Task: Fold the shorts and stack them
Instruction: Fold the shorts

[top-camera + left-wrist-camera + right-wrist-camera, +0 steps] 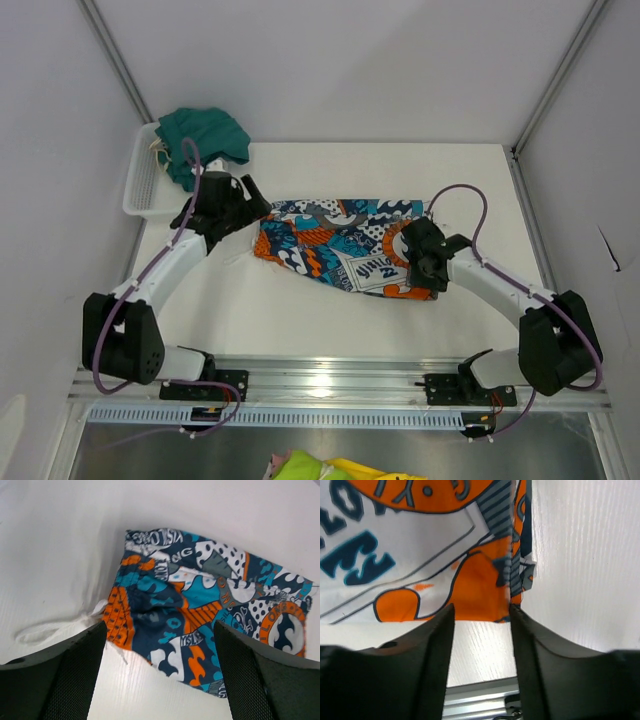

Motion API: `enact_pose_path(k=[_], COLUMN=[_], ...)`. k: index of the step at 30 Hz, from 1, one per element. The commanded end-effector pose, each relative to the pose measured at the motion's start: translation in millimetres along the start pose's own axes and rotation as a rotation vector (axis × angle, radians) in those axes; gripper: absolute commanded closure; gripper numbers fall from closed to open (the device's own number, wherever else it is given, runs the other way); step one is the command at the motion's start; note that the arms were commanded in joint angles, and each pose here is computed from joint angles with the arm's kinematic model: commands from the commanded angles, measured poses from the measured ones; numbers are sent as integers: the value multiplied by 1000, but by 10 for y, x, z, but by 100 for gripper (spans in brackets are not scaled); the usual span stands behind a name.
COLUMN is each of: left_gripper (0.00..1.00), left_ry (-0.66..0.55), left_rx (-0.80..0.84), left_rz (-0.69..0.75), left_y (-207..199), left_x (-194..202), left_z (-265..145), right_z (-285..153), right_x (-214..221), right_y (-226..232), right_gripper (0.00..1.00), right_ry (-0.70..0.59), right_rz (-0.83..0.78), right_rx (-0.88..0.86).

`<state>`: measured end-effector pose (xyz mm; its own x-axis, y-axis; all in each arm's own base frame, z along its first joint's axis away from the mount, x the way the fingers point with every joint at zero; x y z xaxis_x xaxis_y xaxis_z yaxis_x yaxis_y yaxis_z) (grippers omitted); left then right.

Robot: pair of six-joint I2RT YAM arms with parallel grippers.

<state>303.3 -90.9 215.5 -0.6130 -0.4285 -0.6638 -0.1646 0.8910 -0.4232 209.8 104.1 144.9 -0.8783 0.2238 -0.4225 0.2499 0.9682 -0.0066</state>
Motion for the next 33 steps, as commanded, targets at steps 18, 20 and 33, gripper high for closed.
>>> enact_pose_path(k=[18, 20, 33], left_gripper=[30, 32, 60], left_ry=[78, 94, 151], left_rx=[40, 30, 70], left_rz=[56, 56, 18], left_y=[-215, -193, -126], left_x=[-204, -176, -153], left_z=[717, 801, 1176], right_z=[-39, 115, 901], right_x=[-1108, -1216, -1886], right_y=[259, 261, 225], right_gripper=[48, 50, 74], right_ry=[-217, -204, -91], right_rz=[86, 111, 359], right_rx=[-183, -207, -677])
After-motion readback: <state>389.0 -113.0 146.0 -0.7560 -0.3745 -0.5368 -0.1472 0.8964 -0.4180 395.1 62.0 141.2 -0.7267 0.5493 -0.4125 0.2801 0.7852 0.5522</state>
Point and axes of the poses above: each gripper's point midway between its finger pads, its own z axis out along the fingers, its own y axis along the line the jaws close on, x = y × z, the point moved 9 cm from there along -z, back along the fingers, and after that the axes turned 3 degrees about z, right-handed, at the moved point
